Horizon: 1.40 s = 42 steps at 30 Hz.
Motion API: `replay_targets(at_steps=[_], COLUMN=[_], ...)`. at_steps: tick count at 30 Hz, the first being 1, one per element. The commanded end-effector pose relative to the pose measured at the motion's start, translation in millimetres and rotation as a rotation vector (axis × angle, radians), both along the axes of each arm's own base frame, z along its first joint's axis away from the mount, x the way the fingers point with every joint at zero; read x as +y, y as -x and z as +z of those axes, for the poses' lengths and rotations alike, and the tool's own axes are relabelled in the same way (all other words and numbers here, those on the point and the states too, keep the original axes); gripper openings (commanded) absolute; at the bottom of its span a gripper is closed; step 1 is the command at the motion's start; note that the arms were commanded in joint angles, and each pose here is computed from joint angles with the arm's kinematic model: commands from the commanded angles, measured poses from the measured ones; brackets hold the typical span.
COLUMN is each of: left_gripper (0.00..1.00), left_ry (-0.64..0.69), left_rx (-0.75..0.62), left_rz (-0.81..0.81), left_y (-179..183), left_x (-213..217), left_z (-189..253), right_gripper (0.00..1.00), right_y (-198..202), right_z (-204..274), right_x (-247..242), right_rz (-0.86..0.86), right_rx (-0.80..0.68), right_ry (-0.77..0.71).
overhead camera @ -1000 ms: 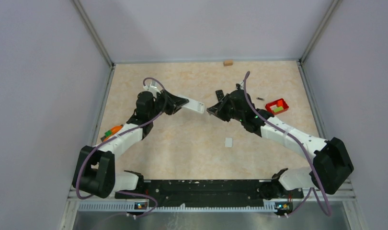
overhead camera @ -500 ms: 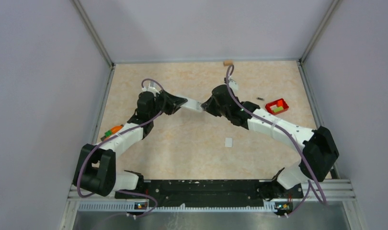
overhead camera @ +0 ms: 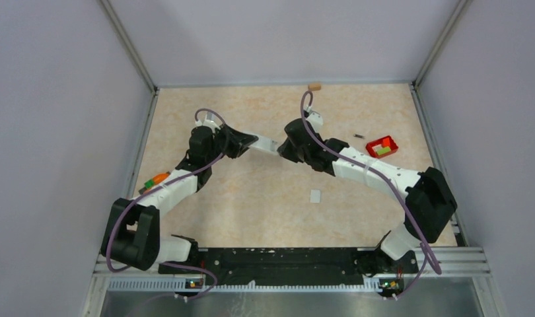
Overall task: Load the batteries into the remote control
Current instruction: Load the battery into the remote control.
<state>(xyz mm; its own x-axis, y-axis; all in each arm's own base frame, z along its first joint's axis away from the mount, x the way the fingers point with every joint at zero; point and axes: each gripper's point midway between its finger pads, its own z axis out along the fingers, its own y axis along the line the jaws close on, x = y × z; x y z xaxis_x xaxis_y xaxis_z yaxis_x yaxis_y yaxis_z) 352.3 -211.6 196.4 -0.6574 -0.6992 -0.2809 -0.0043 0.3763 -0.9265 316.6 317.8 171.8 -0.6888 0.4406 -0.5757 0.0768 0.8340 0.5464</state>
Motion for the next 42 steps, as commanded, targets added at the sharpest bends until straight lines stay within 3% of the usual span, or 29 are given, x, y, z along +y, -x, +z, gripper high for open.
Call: replay_targets(at_steps=[1,20,33,42], left_gripper=[0.00,0.00,0.00,0.00], left_ry=[0.035,0.041,0.042,0.037], left_rx=[-0.076,-0.072,-0.072,-0.072], left_rz=[-0.013,-0.024,-0.020,-0.016], left_y=[-5.3,-3.7,-0.8,-1.2], left_x=[-4.6,-6.1,-4.7,-3.9], left_z=[24.7,22.8,22.1,21.3], right_gripper=[0.01,0.02,0.21,0.23], right_y=[-5.5,-8.9,-9.9,-8.9], right_z=[21.0,18.0,7.6,13.8], right_x=[17.8,21.1,22.9,23.6], right_rz=[0.038,0.038,0.021,0.023], right_rx=[-0.047,-0.050,-0.010,-0.012], right_ry=[-0.037,-0.026,-0.017,-0.028])
